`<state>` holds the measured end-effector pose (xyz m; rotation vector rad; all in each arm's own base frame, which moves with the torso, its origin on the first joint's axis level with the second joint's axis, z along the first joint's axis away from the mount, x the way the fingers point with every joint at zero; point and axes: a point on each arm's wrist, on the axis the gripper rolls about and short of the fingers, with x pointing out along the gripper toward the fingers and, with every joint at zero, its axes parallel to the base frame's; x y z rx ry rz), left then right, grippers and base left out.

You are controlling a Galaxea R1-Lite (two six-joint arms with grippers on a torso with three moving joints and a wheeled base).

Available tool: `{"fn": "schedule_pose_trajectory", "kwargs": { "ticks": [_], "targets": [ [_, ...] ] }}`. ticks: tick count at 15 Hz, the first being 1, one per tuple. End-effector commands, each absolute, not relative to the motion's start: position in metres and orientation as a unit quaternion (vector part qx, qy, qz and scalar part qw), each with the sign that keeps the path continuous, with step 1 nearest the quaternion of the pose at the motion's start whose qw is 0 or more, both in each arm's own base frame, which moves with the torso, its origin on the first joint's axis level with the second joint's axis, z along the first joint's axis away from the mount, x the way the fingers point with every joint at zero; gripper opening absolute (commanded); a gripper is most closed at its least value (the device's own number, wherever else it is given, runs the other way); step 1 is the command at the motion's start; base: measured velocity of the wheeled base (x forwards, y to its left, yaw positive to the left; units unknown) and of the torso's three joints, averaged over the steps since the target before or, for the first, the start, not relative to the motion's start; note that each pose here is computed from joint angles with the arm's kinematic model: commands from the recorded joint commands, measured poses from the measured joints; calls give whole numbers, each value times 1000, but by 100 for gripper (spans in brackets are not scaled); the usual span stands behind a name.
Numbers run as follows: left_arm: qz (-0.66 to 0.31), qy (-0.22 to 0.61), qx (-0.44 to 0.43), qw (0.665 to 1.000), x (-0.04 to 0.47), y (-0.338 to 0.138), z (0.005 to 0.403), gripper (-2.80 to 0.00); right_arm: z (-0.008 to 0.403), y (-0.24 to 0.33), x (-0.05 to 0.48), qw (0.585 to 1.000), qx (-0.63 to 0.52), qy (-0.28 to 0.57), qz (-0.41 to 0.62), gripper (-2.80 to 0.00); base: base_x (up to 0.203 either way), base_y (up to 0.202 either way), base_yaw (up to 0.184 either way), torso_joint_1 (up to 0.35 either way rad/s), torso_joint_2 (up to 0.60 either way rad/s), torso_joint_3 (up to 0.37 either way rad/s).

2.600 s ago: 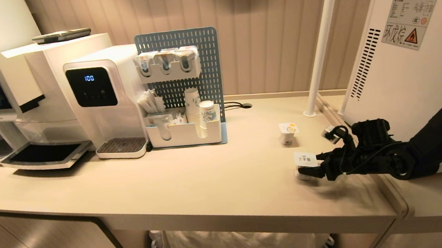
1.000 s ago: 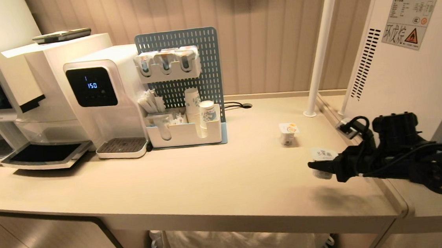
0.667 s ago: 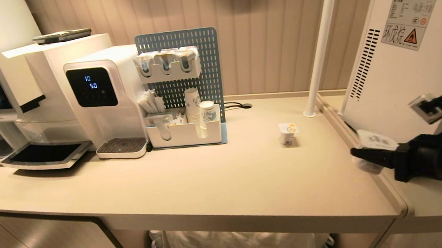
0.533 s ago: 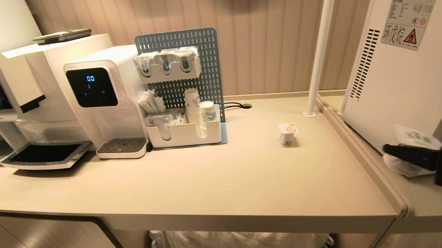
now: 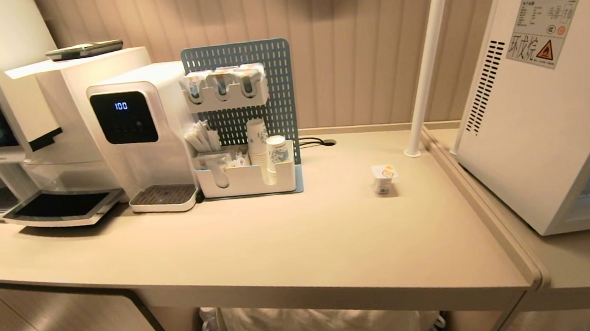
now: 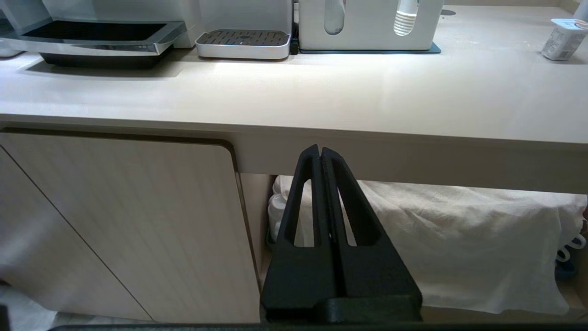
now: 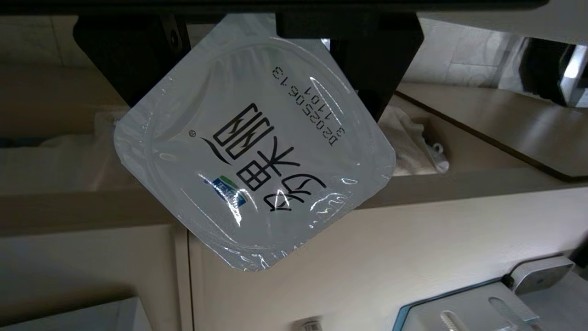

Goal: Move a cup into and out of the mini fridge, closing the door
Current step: Put the yoghurt in the freezer

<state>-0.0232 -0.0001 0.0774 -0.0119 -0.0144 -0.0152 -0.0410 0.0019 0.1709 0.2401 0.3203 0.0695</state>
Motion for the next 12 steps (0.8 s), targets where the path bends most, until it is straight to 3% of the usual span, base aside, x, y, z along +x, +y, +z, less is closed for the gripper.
{"fn": "schedule_pose_trajectory", "kwargs": {
  "ticks": [1, 5, 12],
  "targets": [
    [-7, -7, -7, 1000, -23, 0, 78, -280, 127, 2, -55, 994, 101, 31, 41, -280, 0, 0, 0, 0, 0, 0],
    [-7, -8, -7, 1000, -23, 0, 78, -280, 75, 1, -22, 999, 37, 5, 20, -280, 0, 0, 0, 0, 0, 0],
    [-7, -8, -6, 1000, -23, 0, 78, -280, 75, 0, -26, 999, -13, 42, 1, -280, 0, 0, 0, 0, 0, 0]
  ]
}}
